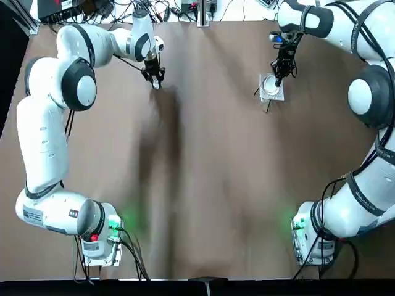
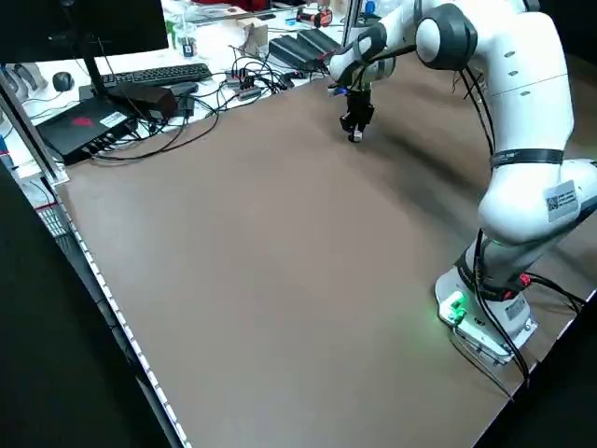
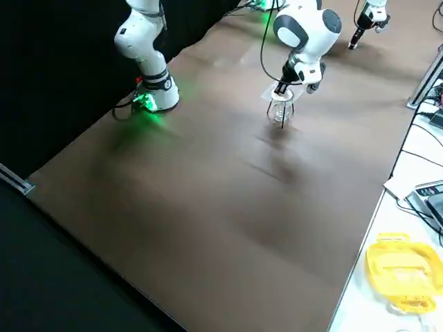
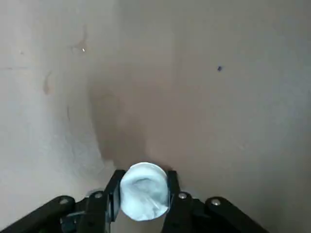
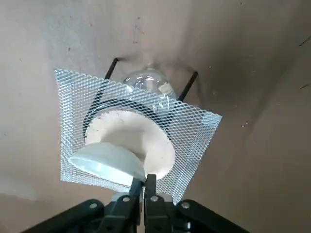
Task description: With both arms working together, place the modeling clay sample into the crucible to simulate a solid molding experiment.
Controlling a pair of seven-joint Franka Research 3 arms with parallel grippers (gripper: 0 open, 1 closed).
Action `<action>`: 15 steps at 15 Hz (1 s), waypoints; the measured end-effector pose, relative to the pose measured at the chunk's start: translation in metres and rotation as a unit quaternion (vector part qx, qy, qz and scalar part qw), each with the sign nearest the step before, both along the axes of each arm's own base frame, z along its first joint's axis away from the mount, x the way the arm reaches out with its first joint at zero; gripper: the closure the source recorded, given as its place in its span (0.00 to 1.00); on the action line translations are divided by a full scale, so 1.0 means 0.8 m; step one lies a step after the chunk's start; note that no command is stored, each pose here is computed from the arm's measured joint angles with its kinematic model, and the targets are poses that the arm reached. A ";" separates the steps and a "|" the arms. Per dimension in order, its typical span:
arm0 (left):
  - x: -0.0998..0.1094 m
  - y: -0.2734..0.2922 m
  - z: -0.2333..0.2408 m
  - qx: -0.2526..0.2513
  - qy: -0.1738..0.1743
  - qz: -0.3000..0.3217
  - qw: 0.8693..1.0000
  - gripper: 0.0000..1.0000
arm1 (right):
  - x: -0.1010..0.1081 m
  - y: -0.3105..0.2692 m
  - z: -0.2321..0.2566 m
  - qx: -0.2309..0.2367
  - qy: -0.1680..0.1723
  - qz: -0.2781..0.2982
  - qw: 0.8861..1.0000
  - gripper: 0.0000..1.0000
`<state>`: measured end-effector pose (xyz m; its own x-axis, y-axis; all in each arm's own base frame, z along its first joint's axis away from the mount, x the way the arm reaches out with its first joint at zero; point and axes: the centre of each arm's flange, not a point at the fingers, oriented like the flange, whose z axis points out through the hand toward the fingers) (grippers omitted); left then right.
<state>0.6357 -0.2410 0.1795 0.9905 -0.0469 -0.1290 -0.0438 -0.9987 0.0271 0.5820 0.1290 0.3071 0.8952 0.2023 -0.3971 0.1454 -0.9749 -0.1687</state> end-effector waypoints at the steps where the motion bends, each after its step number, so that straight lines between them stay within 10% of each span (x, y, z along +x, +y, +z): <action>1: 0.004 0.002 0.005 -0.001 -0.004 0.002 1.000 0.59 | 0.000 0.000 0.000 0.000 0.000 0.000 1.000 0.95; 15: 0.003 0.026 0.250 -0.009 -0.038 0.042 0.998 0.59 | 0.010 -0.005 0.062 0.036 0.059 -0.057 0.996 0.95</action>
<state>0.6378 -0.2202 0.3797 0.9979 0.0359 -0.0538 0.0384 -0.9982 0.0459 0.5898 0.1246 0.3568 0.8620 0.1340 -0.4890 0.0103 -0.9689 -0.2473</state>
